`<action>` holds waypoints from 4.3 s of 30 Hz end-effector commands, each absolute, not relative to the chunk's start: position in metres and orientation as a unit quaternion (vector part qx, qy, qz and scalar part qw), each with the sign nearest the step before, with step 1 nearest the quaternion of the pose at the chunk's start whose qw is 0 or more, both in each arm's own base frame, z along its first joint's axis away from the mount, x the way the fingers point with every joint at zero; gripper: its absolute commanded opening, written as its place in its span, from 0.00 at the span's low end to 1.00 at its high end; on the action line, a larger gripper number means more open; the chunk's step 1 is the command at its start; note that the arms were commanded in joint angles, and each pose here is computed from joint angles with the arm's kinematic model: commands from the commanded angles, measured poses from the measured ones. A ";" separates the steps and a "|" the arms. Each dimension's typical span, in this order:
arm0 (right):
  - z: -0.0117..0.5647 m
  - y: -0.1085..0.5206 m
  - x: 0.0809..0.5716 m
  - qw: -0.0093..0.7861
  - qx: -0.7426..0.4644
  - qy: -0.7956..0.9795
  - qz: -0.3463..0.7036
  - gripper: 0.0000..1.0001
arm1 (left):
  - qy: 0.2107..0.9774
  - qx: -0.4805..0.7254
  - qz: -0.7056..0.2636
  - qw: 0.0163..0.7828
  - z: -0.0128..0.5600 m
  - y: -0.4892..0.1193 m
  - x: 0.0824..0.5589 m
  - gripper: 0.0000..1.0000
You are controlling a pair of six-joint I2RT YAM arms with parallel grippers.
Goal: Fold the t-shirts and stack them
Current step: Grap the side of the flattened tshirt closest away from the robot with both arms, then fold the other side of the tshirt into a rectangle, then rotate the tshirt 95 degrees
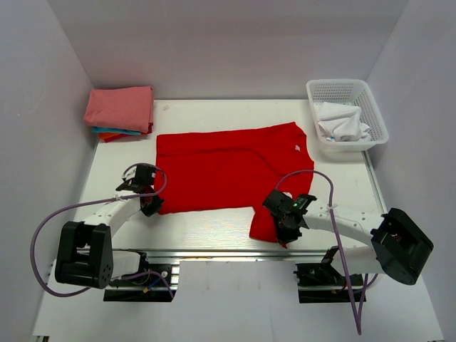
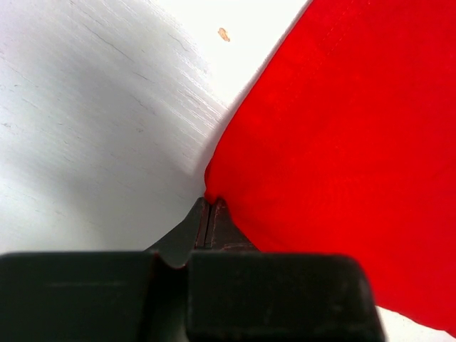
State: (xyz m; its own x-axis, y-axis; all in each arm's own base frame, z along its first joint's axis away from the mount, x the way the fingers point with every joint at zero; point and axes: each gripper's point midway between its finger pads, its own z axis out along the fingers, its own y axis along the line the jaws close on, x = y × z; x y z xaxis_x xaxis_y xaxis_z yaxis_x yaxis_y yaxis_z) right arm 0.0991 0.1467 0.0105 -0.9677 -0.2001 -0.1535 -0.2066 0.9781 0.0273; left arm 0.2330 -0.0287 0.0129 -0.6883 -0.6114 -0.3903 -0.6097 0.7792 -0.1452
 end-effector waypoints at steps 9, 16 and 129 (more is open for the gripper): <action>0.051 0.197 0.156 0.209 -0.089 0.966 0.125 0.00 | 0.919 -0.307 -0.041 0.242 0.047 -0.043 0.253 0.00; 0.093 0.209 0.223 0.304 -0.069 0.940 0.135 0.00 | 0.916 -0.304 -0.051 0.256 0.065 -0.045 0.275 0.00; 0.054 0.268 0.592 0.350 -0.082 0.880 0.312 0.90 | 0.927 0.055 -0.354 -0.111 -0.005 -0.228 0.098 1.00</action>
State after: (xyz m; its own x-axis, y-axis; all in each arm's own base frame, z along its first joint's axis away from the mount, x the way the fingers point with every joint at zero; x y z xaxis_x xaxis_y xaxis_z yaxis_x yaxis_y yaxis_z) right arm 0.5843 0.2629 0.0479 -0.7695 0.0967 -0.6313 -0.3148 0.8026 0.5067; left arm 0.1431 -0.2490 0.0382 -0.9913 0.1313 0.0111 0.0723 0.6126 -0.7871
